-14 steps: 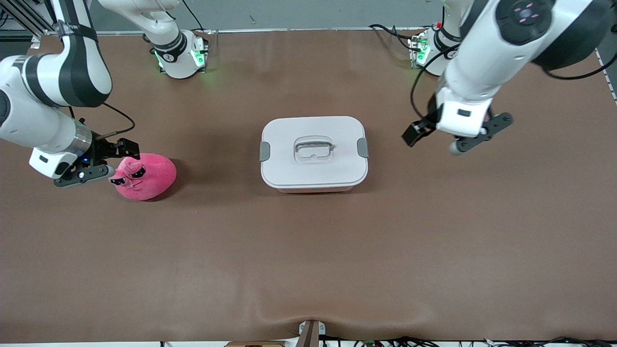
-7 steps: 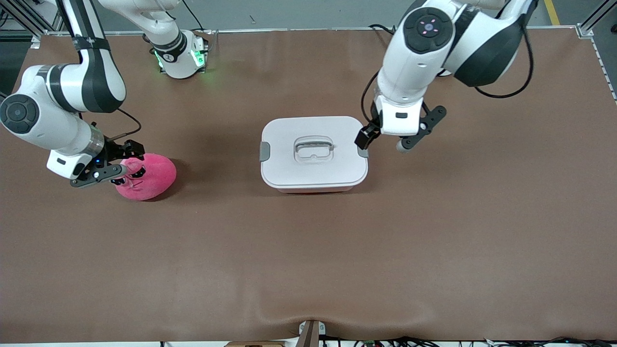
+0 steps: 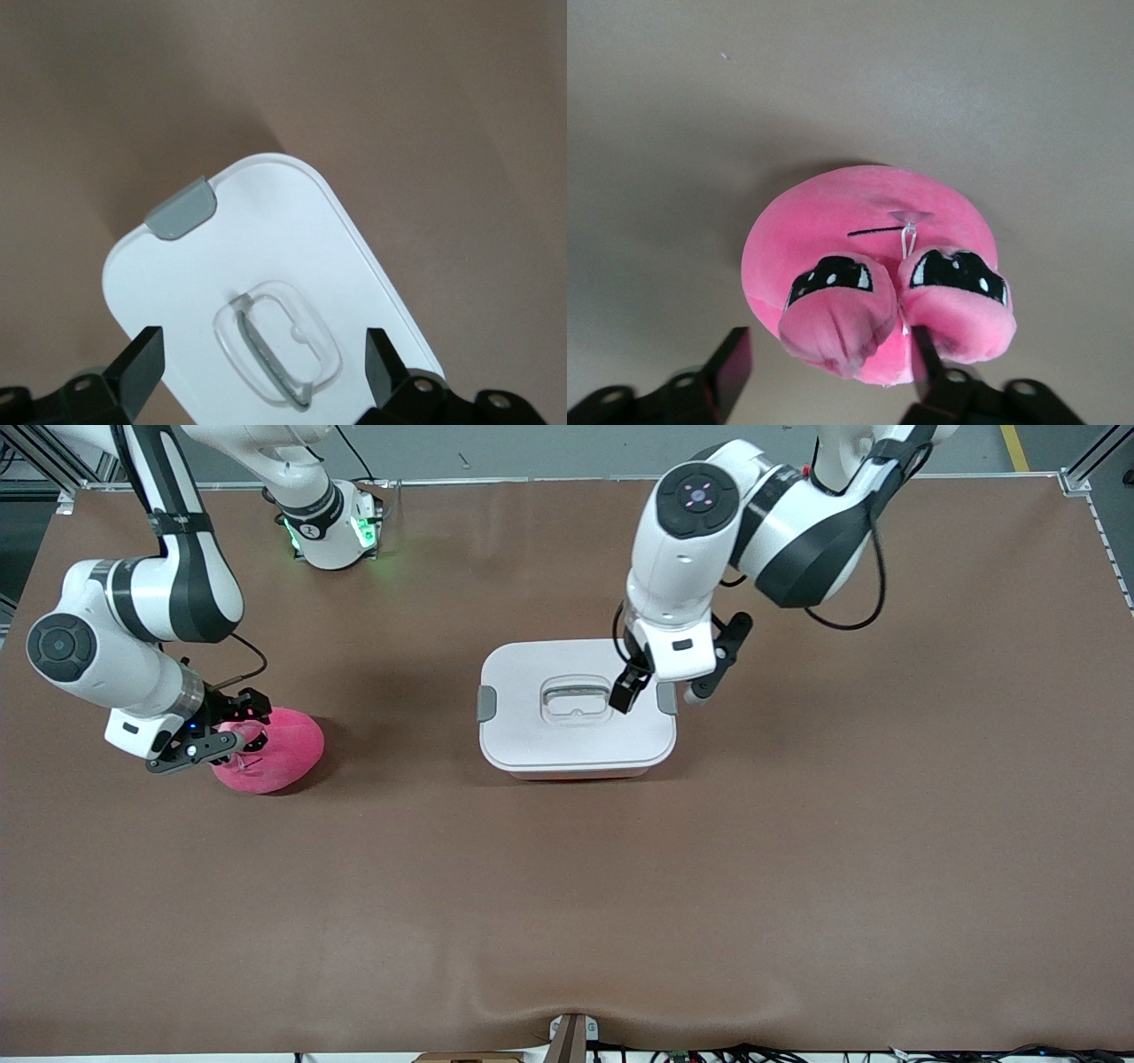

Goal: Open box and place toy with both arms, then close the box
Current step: 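Grasp the plush with the right gripper while the left gripper grasps the handle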

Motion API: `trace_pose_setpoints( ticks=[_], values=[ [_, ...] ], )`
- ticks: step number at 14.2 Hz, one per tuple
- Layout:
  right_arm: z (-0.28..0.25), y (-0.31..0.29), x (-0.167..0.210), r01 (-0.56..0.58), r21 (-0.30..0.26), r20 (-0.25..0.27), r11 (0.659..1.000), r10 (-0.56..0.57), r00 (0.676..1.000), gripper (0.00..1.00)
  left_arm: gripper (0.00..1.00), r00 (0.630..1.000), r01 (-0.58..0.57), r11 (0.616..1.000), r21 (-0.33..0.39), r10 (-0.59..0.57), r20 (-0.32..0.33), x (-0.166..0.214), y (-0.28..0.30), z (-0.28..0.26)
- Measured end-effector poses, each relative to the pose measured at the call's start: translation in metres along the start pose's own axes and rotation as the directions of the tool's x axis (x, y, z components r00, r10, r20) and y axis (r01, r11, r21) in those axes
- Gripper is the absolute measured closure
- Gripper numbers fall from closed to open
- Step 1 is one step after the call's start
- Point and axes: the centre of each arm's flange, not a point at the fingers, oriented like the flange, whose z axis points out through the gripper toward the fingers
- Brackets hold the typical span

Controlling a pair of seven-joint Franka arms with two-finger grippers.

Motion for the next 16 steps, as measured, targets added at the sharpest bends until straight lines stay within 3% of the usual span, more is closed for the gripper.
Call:
trace_pose_setpoints(
  ticks=[1, 4, 6, 8, 16],
  values=[
    [0.001, 0.000, 0.000, 0.000, 0.000, 0.000, 1.000, 0.000, 1.000, 0.35, 0.00, 0.999, 0.027, 1.000, 0.000, -0.027, -0.018, -0.013, 0.004, 0.010],
    [0.002, 0.001, 0.001, 0.001, -0.001, -0.005, 1.000, -0.001, 1.000, 0.47, 0.00, 0.994, 0.098, 0.995, -0.013, -0.098, -0.040, -0.046, 0.013, 0.039],
    [0.001, 0.001, 0.002, 0.001, -0.003, -0.009, 1.000, -0.001, 1.000, 0.71, 0.00, 0.991, 0.132, 0.991, -0.010, -0.132, -0.037, -0.055, 0.015, 0.048],
    [-0.003, 0.002, 0.004, 0.000, -0.006, -0.016, 1.000, -0.001, 1.000, 0.89, 0.00, 0.984, 0.172, 0.985, -0.015, -0.173, -0.045, -0.059, 0.014, 0.050],
    [-0.082, 0.013, 0.013, 0.060, -0.003, 0.006, 0.998, -0.060, 0.998, 0.93, 0.00, 0.934, 0.349, 0.937, 0.012, -0.347, -0.088, -0.082, 0.012, 0.095]
  ],
)
